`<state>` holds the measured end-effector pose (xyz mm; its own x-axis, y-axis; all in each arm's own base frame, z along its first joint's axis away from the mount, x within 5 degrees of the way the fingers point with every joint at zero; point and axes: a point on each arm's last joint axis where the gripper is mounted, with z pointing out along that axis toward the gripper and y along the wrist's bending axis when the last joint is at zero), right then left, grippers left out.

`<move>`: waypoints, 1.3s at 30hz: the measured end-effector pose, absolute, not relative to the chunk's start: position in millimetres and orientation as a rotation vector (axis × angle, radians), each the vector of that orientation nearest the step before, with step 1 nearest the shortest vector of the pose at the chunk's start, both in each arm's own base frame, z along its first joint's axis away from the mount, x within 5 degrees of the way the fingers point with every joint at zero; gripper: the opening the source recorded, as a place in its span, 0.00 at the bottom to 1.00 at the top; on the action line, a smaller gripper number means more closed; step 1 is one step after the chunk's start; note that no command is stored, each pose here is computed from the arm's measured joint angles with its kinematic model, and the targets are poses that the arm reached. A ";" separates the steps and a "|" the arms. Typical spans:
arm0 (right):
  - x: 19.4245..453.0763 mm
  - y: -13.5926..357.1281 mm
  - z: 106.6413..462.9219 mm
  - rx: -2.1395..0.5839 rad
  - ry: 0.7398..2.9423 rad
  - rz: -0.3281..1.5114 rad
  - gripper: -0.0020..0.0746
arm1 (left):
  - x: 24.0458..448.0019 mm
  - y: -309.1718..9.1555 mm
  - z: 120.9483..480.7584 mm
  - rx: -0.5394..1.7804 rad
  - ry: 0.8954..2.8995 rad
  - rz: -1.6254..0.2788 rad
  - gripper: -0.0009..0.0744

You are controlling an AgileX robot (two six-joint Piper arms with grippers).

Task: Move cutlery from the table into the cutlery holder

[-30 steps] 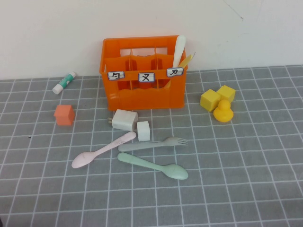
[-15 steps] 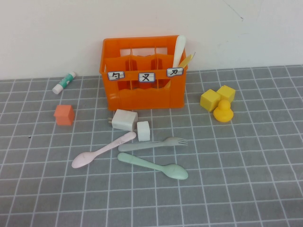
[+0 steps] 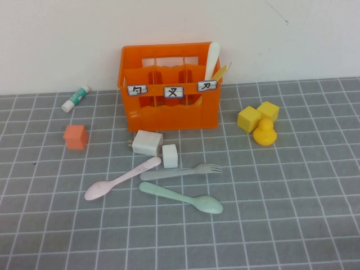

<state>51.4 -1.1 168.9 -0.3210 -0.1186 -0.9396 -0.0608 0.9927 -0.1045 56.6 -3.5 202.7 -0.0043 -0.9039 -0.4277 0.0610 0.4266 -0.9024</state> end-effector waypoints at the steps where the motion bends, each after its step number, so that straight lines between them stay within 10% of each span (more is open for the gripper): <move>1: 51.4 -1.1 168.9 -0.129 1.899 -0.058 0.02 | 56.6 -3.8 202.6 -0.812 1.366 -0.903 0.01; 15: 51.4 -1.1 168.9 -0.129 1.899 -0.058 0.02 | 76.1 -34.2 280.0 -0.042 1.725 -0.610 0.01; 34: 51.4 -1.1 168.9 -0.129 1.899 -0.058 0.02 | 267.1 -27.3 349.8 0.773 2.409 -0.267 0.01; 39: 51.4 -1.1 168.9 -0.129 1.899 -0.058 0.02 | 304.8 -37.8 333.9 0.840 2.481 -0.289 0.16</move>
